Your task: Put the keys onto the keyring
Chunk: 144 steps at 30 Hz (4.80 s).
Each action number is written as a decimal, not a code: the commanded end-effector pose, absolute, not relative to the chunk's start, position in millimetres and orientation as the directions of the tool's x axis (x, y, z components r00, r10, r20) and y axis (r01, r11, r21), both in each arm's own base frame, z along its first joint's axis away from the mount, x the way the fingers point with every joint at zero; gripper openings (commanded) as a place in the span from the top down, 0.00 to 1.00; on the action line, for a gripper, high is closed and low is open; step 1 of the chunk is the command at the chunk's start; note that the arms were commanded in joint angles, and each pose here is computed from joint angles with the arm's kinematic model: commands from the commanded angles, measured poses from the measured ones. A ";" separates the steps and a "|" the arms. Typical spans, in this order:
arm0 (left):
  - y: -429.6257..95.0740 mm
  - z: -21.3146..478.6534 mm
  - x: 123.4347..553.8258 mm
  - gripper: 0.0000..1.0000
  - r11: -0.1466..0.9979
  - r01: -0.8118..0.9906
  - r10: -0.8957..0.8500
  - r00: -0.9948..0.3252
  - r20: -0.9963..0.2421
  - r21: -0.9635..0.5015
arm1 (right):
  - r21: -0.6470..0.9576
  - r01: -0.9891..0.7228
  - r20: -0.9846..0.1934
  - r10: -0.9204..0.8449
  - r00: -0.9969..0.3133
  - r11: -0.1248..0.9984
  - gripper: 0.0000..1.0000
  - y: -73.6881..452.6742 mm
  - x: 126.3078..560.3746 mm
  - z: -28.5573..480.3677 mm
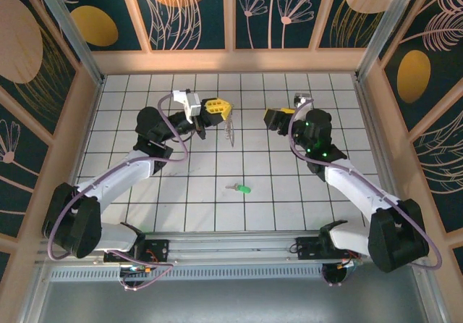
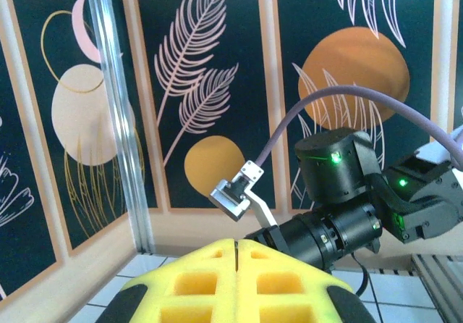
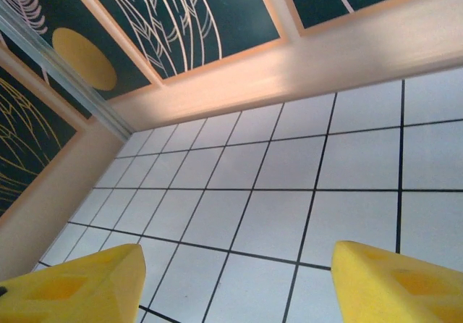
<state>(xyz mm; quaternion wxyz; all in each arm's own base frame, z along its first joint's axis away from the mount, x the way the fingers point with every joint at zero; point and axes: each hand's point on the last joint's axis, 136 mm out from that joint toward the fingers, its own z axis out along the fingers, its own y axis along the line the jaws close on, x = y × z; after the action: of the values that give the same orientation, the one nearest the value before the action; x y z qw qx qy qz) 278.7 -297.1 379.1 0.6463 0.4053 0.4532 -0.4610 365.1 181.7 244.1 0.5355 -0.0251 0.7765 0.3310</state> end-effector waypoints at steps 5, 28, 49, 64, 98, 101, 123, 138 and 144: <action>-292.6 377.6 265.4 1.00 0.255 0.947 -0.214 0.253 -0.944 0.196 | 0.502 -0.528 -0.846 0.265 -0.462 0.685 0.33 207.0 355.0 245.0; -327.1 334.7 288.3 1.00 0.061 0.992 0.178 -0.121 -0.977 -0.111 | 0.298 -0.880 -0.951 0.193 -0.241 0.370 0.37 222.0 287.3 343.7; -325.4 330.9 269.6 1.00 -0.024 0.986 0.199 -0.155 -0.968 -0.163 | 0.308 -0.950 -0.951 0.049 -0.306 0.049 0.45 261.9 265.7 328.6; -328.2 334.4 269.4 1.00 -0.044 0.983 0.178 -0.168 -0.970 -0.178 | 0.310 -0.951 -0.950 0.039 -0.309 0.012 0.51 277.4 271.0 325.0; -332.4 333.7 268.9 1.00 -0.060 0.981 0.171 -0.172 -0.970 -0.185 | 0.298 -0.955 -0.954 0.026 -0.297 0.010 0.53 273.9 262.5 326.2; -332.9 333.1 268.7 1.00 -0.062 0.981 0.171 -0.173 -0.970 -0.186 | 0.297 -0.955 -0.955 0.025 -0.297 0.003 0.54 276.3 263.0 326.5; -311.2 379.1 302.1 0.70 0.265 0.953 -0.083 -0.127 -0.988 -0.145 | 0.295 -0.949 -0.952 0.117 -0.283 0.110 1.00 262.1 285.0 335.2; -301.9 361.4 294.3 0.61 0.168 0.924 -0.285 -0.288 -0.914 -0.344 | 0.275 -0.955 -0.948 0.199 -0.250 0.111 1.00 257.3 281.2 358.0; -301.3 358.5 285.9 0.61 0.066 0.924 -0.350 -0.332 -0.876 -0.376 | 0.277 -0.956 -0.945 0.209 -0.252 0.099 1.00 258.6 278.1 361.8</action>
<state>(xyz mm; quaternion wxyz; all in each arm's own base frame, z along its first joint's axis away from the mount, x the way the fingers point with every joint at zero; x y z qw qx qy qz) 300.6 -306.7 331.8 0.4948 0.2683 0.5815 -0.5874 289.2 260.7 342.7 0.4806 -0.3317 0.5730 0.5750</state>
